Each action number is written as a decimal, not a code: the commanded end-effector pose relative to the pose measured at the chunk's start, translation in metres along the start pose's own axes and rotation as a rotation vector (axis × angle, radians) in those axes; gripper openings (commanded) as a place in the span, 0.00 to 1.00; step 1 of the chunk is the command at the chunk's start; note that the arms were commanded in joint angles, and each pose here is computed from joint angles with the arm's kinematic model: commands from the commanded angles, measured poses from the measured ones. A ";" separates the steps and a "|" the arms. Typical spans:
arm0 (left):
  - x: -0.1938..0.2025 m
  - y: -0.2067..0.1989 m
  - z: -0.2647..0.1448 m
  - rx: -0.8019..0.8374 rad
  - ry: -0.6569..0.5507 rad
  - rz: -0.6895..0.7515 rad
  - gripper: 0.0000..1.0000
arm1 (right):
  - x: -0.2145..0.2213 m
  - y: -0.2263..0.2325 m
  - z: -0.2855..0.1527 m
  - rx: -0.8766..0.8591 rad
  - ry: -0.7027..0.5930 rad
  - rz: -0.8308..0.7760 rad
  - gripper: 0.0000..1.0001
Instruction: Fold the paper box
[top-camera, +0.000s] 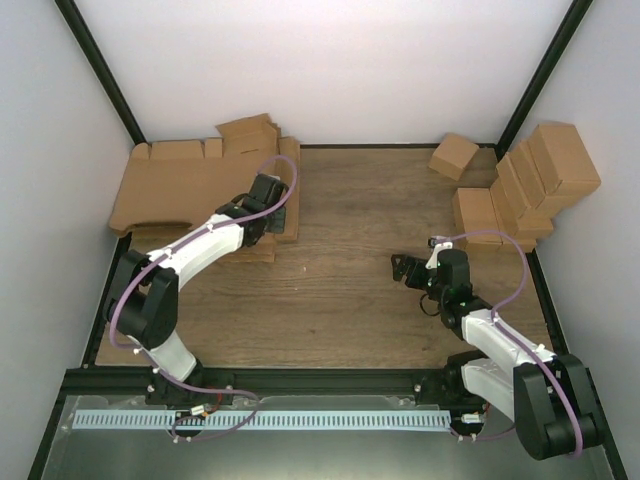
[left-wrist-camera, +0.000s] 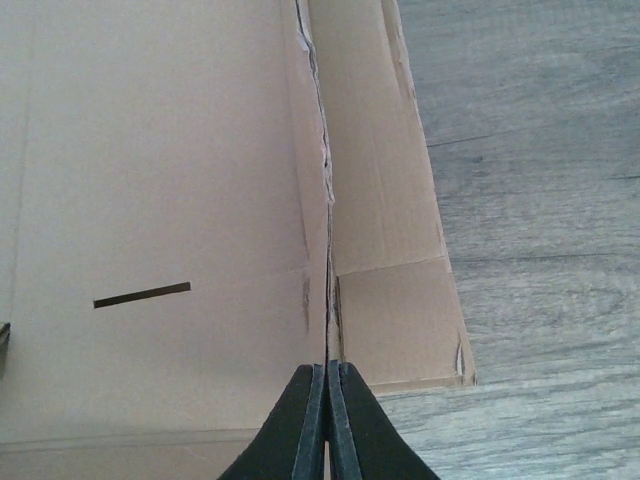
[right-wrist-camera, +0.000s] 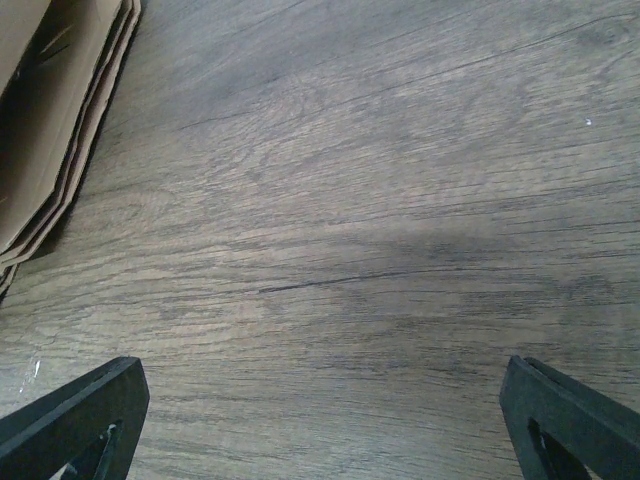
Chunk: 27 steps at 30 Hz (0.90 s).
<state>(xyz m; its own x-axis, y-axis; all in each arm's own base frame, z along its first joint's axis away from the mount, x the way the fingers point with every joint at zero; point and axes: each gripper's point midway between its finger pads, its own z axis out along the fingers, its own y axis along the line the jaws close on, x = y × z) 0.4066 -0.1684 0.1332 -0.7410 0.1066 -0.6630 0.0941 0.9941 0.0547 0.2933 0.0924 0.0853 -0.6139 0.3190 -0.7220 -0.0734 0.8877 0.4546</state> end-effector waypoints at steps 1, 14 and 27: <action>-0.003 -0.005 -0.002 0.034 -0.011 -0.006 0.04 | -0.014 0.012 0.000 -0.029 -0.029 -0.019 1.00; -0.019 -0.070 -0.071 0.285 -0.014 0.033 0.04 | -0.014 0.011 0.001 -0.027 -0.027 -0.020 1.00; 0.016 -0.191 -0.198 0.842 -0.008 0.066 0.17 | -0.019 0.004 0.004 0.032 -0.018 0.002 1.00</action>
<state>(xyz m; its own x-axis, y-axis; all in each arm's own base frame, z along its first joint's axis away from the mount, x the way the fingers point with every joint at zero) 0.2734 -0.3235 0.2336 -0.6957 0.1967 -0.6908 0.5260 0.7945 -0.3035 0.2932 0.0926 0.0805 -0.6281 0.3140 -0.7120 -0.0666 0.8899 0.4512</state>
